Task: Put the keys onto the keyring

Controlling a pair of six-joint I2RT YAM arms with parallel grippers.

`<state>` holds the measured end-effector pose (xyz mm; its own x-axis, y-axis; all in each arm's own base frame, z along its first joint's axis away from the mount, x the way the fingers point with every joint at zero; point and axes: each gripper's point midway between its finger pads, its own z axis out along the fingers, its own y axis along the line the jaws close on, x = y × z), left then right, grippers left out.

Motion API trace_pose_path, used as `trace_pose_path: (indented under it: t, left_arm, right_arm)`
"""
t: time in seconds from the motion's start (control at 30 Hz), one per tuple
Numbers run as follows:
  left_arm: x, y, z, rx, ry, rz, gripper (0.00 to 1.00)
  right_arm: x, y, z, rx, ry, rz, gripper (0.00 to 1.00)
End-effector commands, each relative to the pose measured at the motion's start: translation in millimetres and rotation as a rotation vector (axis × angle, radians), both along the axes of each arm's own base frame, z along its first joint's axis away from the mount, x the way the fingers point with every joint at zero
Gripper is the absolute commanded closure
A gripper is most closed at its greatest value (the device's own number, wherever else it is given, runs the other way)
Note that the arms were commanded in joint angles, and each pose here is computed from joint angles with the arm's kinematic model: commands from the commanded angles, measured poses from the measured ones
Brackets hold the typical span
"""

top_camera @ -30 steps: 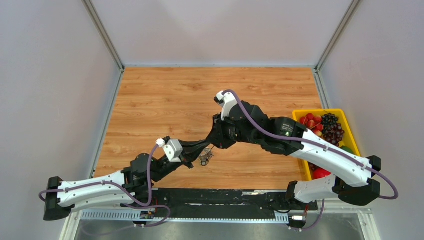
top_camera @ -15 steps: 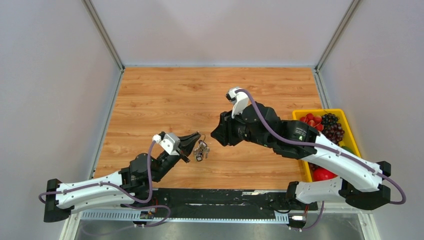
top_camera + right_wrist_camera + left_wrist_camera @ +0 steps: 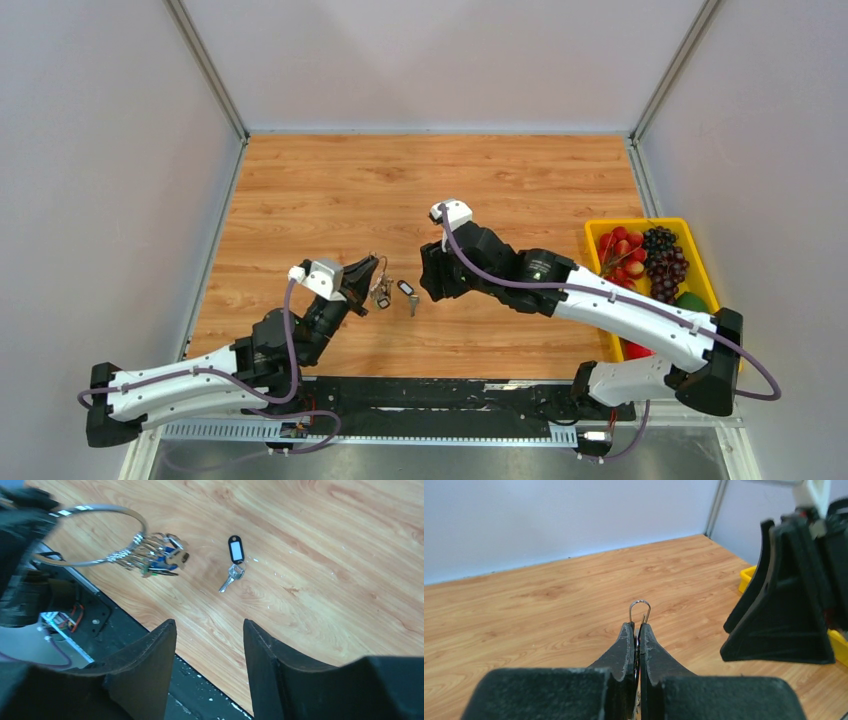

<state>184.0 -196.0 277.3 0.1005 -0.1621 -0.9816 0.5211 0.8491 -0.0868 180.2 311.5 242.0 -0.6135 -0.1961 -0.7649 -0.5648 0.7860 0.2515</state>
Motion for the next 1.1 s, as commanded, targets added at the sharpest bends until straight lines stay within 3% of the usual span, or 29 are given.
trace_pose_path:
  t: [0.0,0.5,1.07]
  left_arm:
    - [6,17,4,-0.050,0.007,0.078,1.00]
    - [8,41,-10,-0.081,0.023,0.157,1.00]
    - [7,36,-15,-0.072,0.020,0.136,1.00]
  right_arm:
    - [9,18,-18,0.064,0.002,0.024,0.44]
    - [46,41,-142,-0.054,0.111,-0.034,0.46]
    - [58,56,-192,0.060,0.205,0.065,0.54]
